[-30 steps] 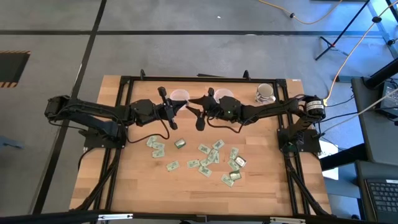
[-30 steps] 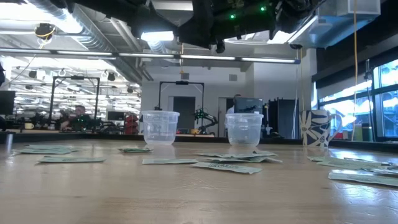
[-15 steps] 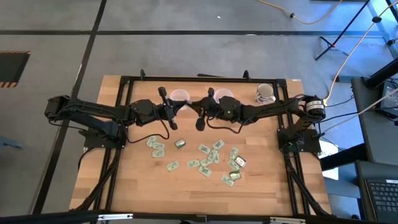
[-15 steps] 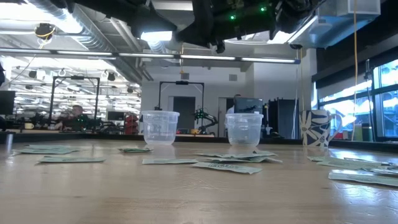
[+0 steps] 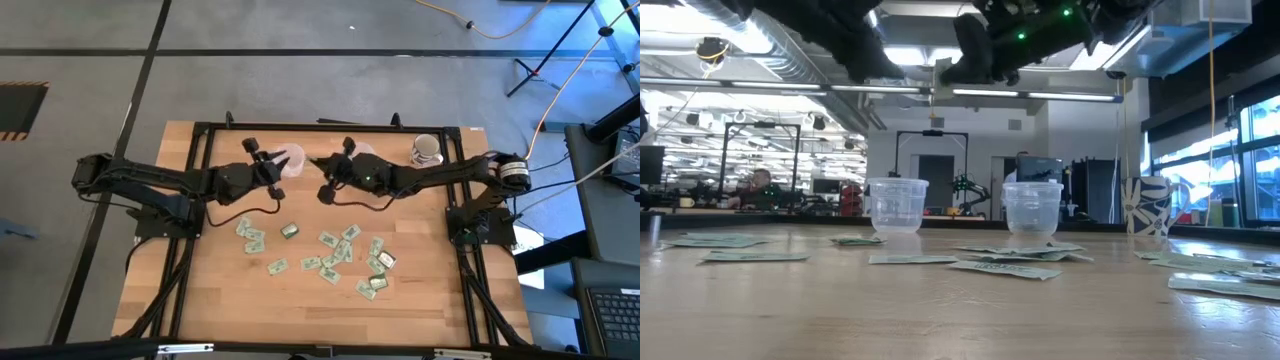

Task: Pick and place Stevia / Truvia into bins
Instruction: Put the stevia packet into the right transparent container

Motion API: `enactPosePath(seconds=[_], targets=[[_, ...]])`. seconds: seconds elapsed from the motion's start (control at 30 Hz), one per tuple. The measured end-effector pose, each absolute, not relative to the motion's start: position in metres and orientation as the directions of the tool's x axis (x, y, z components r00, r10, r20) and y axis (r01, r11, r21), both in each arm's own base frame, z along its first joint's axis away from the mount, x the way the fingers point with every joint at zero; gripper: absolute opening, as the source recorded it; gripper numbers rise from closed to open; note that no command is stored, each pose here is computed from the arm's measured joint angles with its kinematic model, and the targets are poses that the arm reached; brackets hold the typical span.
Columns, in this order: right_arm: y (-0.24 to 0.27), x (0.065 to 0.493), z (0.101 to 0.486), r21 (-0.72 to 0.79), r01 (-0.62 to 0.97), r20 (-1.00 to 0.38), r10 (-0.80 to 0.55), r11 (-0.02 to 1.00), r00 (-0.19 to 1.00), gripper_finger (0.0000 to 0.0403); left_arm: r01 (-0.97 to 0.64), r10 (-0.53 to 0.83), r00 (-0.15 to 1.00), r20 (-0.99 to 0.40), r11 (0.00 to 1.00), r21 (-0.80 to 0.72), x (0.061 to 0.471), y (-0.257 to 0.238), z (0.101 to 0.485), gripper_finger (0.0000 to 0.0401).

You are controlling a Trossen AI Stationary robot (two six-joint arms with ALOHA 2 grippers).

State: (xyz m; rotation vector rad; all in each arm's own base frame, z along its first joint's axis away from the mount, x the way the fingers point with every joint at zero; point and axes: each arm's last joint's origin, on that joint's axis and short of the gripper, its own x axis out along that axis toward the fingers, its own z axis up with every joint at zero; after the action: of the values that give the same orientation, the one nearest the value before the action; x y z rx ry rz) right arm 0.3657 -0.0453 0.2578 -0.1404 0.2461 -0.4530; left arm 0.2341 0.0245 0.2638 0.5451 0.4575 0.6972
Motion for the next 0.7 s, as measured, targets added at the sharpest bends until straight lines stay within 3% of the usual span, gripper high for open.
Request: enactPosePath(seconds=[0.17,0.37,0.53,0.7], targets=[[-0.069,0.339,0.264,-0.14,0.489,-0.368,-0.504,0.861,0.782,0.0005,-0.352,0.575,0.72,-0.388,0.785,0.51,0.23,0.021,0.247,0.0091],[-0.109,0.311,0.251,-0.093,0.637,-0.548,-0.574,0.765,0.608,0.0005,-0.169,0.323,0.759,-0.565,0.936,0.309,0.226,0.013,0.233,0.0087],[-0.133,0.309,0.226,-0.114,0.669,-0.64,-0.57,0.734,0.516,0.0005,-0.127,0.214,0.736,-0.643,0.976,0.179,0.222,0.01,0.227,0.0088],[-0.14,0.31,0.209,-0.136,0.674,-0.694,-0.555,0.726,0.458,0.0005,-0.161,0.2,0.693,-0.693,0.979,0.122,0.218,0.01,0.222,0.0083]])
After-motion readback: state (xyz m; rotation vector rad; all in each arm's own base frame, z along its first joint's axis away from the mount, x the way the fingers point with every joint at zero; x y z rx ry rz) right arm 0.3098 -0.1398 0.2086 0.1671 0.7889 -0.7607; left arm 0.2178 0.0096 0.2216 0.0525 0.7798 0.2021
